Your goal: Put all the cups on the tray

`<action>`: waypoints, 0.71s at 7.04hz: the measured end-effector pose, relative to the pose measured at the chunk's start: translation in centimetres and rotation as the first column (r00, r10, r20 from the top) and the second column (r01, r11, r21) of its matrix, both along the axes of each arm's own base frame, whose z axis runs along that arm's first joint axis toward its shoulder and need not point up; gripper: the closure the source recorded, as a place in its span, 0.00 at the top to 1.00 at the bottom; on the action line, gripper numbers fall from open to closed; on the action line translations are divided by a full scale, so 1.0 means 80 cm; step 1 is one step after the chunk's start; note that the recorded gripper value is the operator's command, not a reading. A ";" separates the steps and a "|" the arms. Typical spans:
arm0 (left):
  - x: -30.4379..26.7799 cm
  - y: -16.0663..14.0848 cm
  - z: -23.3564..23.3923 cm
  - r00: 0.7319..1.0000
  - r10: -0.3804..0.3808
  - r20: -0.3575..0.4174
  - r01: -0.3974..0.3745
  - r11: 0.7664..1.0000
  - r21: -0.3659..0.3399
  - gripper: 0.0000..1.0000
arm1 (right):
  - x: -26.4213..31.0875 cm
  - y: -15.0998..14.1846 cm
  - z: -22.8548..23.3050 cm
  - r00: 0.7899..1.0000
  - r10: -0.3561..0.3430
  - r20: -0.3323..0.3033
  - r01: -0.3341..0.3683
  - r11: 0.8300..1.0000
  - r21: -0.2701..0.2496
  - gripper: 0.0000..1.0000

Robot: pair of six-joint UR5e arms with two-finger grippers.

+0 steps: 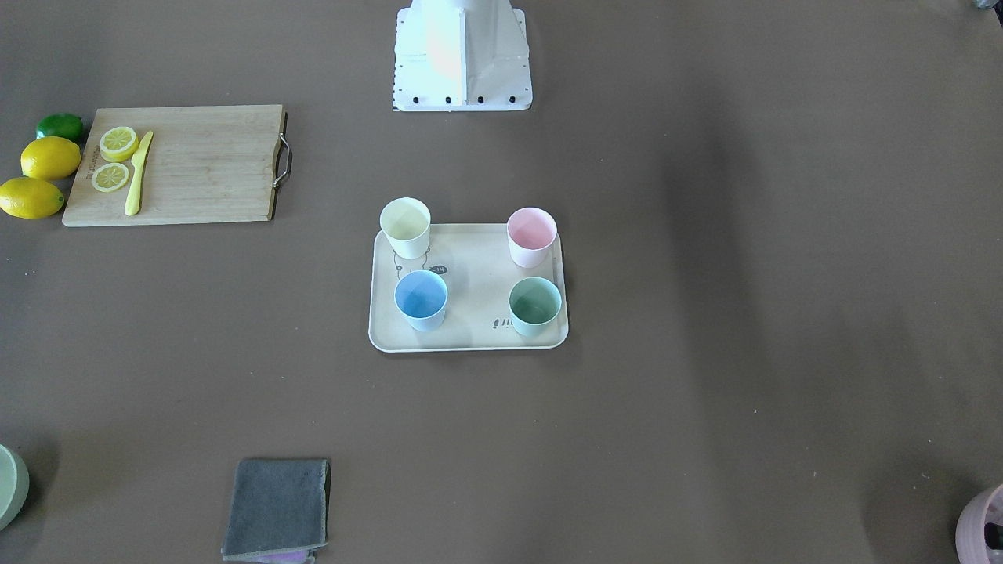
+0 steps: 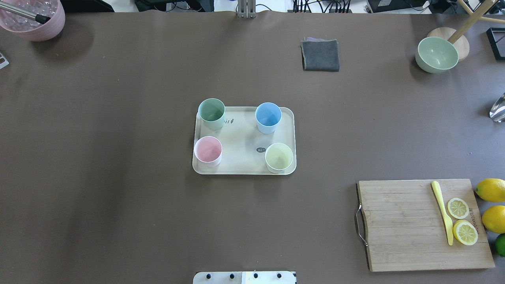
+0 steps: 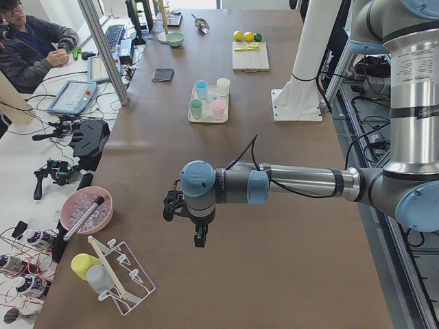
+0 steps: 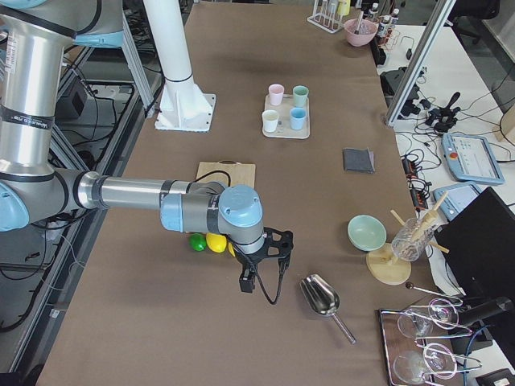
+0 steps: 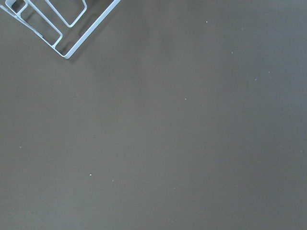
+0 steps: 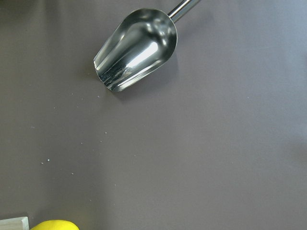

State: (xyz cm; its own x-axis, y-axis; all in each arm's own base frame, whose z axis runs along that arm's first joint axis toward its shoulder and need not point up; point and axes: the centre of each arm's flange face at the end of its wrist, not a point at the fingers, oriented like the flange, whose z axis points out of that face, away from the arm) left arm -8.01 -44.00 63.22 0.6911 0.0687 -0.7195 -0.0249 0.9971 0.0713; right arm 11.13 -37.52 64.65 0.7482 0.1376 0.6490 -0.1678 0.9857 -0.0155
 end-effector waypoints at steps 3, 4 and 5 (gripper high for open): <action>-0.001 0.001 0.000 1.000 -0.002 0.000 0.002 1.000 0.000 0.98 | -0.002 0.007 0.006 1.000 -0.001 0.004 0.001 1.000 -0.008 1.00; -0.001 0.001 0.000 1.000 -0.003 0.000 0.003 1.000 -0.001 0.98 | -0.003 0.008 0.007 1.000 -0.002 0.008 0.002 1.000 -0.011 1.00; -0.002 0.001 0.000 1.000 -0.004 0.000 0.004 1.000 0.000 0.98 | -0.003 0.009 0.007 1.000 -0.002 0.010 0.002 1.000 -0.013 1.00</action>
